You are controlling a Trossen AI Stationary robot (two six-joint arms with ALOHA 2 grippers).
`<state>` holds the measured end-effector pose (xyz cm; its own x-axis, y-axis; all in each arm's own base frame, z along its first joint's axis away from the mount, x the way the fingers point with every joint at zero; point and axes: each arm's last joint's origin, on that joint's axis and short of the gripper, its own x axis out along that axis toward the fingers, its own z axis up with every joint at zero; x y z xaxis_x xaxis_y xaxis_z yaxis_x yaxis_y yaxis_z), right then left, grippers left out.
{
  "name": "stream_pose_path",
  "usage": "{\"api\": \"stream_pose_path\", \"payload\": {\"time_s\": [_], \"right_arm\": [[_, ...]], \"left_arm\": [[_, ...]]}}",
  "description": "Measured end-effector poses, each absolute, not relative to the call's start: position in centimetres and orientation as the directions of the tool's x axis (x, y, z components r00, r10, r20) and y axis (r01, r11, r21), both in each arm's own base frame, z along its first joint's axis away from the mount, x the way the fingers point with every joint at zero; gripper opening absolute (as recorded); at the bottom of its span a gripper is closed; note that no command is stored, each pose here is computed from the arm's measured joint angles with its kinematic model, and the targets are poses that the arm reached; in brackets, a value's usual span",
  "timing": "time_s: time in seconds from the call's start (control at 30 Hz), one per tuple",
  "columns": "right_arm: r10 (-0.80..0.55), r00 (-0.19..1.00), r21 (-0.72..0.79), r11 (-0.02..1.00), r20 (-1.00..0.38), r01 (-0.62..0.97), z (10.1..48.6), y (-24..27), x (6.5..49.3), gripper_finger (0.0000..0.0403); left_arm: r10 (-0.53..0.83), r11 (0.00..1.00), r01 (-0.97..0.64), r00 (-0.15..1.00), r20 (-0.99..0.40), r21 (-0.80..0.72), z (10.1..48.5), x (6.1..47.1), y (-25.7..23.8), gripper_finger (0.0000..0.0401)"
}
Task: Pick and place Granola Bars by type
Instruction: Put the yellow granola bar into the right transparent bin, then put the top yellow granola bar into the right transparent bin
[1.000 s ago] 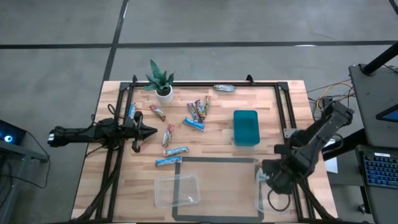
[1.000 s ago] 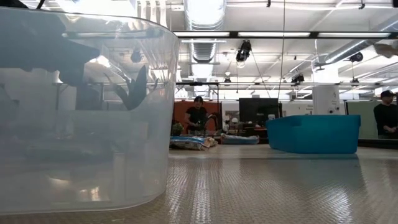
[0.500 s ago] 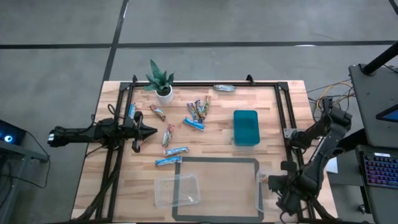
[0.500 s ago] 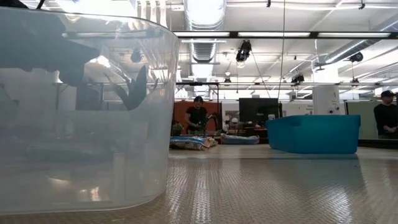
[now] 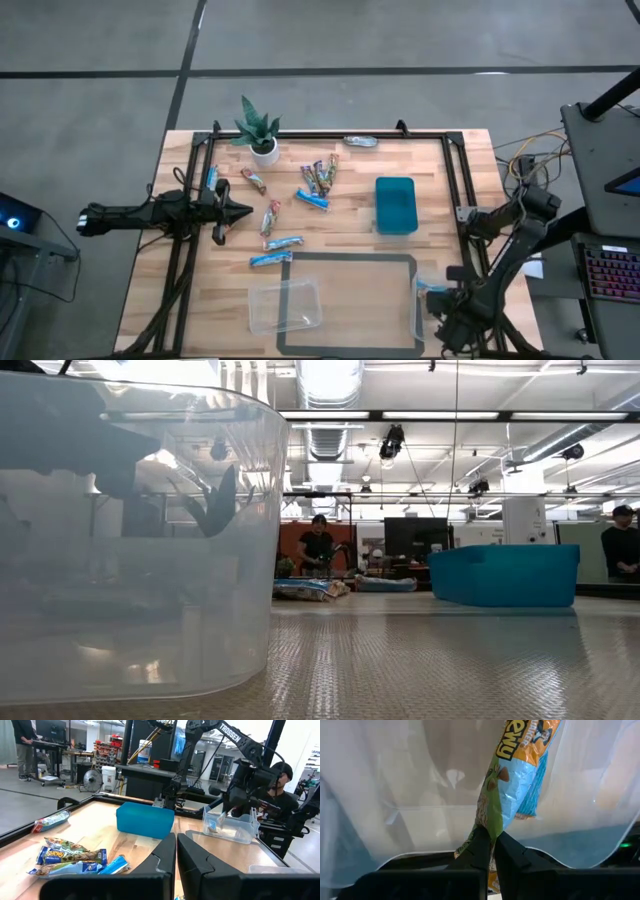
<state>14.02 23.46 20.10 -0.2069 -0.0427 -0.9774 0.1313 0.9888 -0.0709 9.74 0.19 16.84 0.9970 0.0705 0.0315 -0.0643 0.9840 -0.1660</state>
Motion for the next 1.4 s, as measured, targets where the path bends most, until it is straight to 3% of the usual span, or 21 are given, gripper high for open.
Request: {"api": "stream_pose_path", "payload": {"time_s": [0.53, 1.03, 1.4], "right_arm": [[-0.03, -0.24, -0.069, 0.985, -0.97, 0.156, 18.8, 22.1, 16.1, 0.0017], [-0.013, -0.247, -0.062, 0.98, -0.969, 0.191, 20.3, 21.6, 16.6, 0.0179], [-0.073, -0.266, -0.112, 0.984, -0.961, 0.136, 24.1, 19.9, 18.7, 0.0212]], "left_arm": [[0.071, 0.984, -0.065, 0.997, 0.033, -0.166, 16.9, 9.7, 0.2, 0.0], [0.071, 0.984, -0.064, 0.997, 0.032, -0.166, 16.8, 9.7, 0.2, 0.0], [0.071, 0.984, -0.064, 0.997, 0.032, -0.166, 16.9, 9.7, 0.2, 0.0]]}}
